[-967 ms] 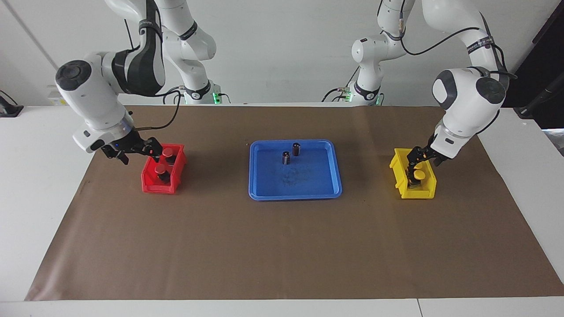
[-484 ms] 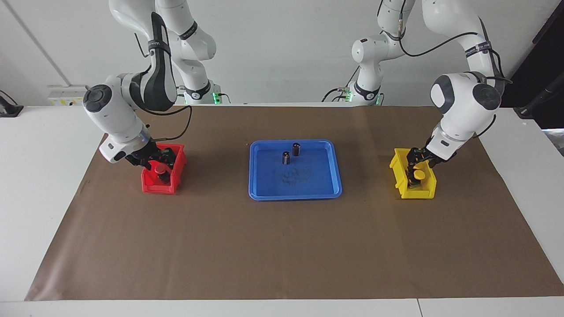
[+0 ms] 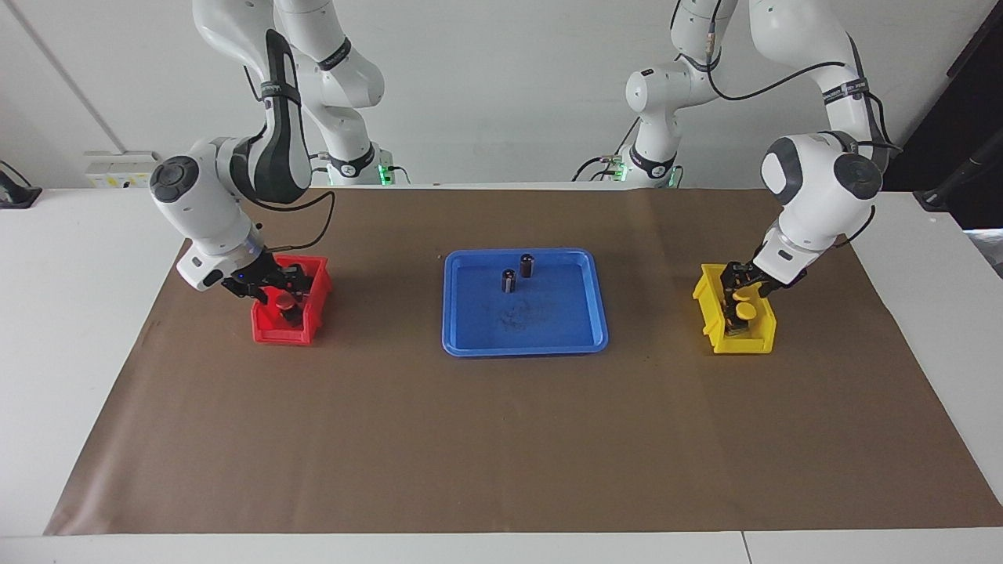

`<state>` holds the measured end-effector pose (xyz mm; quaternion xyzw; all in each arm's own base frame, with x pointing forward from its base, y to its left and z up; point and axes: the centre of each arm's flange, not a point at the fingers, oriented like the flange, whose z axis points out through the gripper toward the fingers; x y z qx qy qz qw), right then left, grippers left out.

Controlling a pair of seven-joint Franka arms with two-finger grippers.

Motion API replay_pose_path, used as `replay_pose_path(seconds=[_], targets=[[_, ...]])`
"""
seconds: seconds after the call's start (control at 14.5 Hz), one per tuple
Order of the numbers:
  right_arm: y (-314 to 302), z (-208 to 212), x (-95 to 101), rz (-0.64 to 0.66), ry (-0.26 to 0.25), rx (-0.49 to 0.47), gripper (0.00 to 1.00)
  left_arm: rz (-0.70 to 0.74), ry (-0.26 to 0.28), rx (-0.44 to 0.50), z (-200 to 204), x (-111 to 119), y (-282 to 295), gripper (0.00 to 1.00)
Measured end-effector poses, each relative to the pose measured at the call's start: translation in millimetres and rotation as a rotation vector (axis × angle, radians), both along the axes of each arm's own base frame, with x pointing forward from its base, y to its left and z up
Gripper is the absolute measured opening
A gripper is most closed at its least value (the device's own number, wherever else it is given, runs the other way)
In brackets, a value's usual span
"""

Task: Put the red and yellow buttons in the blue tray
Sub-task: 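Grasp a yellow button with the left gripper while the right gripper grasps red, then drop the red button in the tray while the left gripper brings yellow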

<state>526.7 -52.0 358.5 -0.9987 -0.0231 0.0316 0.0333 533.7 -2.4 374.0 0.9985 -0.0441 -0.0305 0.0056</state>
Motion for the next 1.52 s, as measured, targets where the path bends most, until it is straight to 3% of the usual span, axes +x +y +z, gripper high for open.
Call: replay_pose_path(seconds=[0.35, 0.55, 0.69, 0.97, 1.11, 1.31, 1.45, 1.52], targets=[[0.9, -8.0, -3.2, 0.0, -0.015, -0.003, 0.56, -0.001, 0.004, 0.002, -4.7, -6.9, -0.2, 0.75], [0.7, -9.7, -4.1, 0.025, -0.017, -0.002, 0.53, -0.001, -0.021, 0.003, -3.3, -5.1, -0.2, 0.74], [0.7, -9.9, -4.1, 0.031, -0.018, -0.002, 0.41, -0.001, -0.026, 0.003, -4.5, -5.3, -0.2, 0.71], [3.1, -4.7, -0.8, 0.04, -0.022, -0.002, 0.41, -0.002, -0.025, 0.003, -7.5, -7.0, -0.2, 0.69], [10.2, 20.1, 10.8, 0.067, -0.004, -0.006, 0.41, -0.003, -0.021, 0.003, -10.2, -9.9, -0.3, 0.7], [41.8, 107.9, 43.1, 0.108, 0.01, -0.003, 0.41, -0.005, -0.018, 0.005, -12.3, -14.2, -0.3, 0.7], [94.5, 153.5, 63.4, 0.071, -0.002, -0.008, 0.41, -0.017, -0.019, 0.004, -12.6, -14.7, -0.3, 0.68], [133.2, 162.6, 70.6, 0.041, -0.016, -0.008, 0.41, -0.029, -0.019, 0.004, -12.6, -14.8, -0.3, 0.61]])
